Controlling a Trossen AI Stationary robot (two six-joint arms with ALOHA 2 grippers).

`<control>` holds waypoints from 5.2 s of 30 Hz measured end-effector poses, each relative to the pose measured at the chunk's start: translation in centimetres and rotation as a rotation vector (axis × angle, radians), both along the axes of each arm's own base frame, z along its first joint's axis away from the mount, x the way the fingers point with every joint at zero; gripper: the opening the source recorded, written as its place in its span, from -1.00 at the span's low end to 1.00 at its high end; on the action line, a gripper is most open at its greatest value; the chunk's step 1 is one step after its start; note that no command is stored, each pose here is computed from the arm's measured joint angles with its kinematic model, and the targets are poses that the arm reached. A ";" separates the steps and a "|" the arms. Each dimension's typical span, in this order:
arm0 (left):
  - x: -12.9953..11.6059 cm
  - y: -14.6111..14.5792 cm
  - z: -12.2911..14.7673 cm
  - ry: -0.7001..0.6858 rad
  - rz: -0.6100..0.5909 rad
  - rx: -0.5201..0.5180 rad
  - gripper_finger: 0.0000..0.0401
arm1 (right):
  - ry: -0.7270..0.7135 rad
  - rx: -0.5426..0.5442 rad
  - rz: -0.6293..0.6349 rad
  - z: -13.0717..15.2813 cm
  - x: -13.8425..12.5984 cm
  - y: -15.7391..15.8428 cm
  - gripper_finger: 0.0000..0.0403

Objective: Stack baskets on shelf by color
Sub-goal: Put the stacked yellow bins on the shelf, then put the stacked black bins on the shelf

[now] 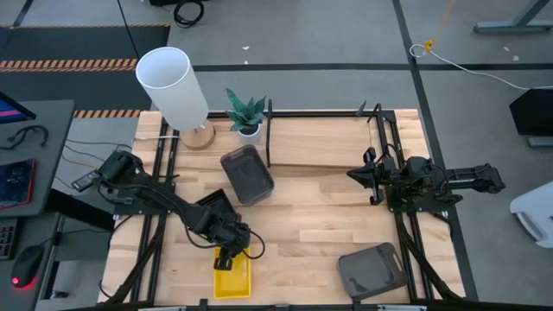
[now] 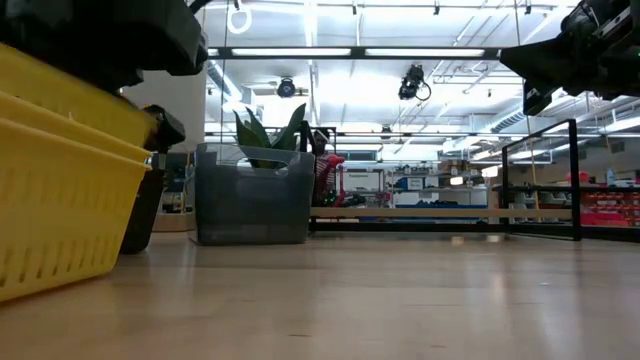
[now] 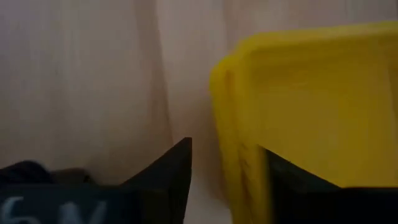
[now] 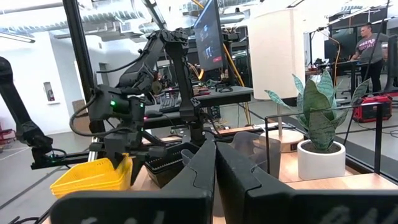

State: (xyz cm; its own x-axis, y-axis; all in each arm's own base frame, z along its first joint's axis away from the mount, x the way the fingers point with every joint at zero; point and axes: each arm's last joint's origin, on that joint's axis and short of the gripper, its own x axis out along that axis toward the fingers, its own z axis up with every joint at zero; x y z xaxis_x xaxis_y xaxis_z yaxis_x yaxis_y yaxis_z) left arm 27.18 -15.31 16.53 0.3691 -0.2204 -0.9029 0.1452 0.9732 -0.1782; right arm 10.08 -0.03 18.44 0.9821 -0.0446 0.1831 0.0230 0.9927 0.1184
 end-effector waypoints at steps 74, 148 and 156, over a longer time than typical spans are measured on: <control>18.3 35.4 10.5 -0.242 0.241 0.502 -0.88 | -0.054 0.001 0.000 0.5 -0.1 0.0 -0.91; 12.8 14.8 19.0 0.096 -0.074 0.310 -0.51 | -0.056 0.001 0.000 0.5 -0.1 0.0 -0.91; 12.1 10.2 19.2 0.102 -0.187 0.229 -0.51 | -0.056 0.001 0.000 0.5 -0.1 0.0 -0.91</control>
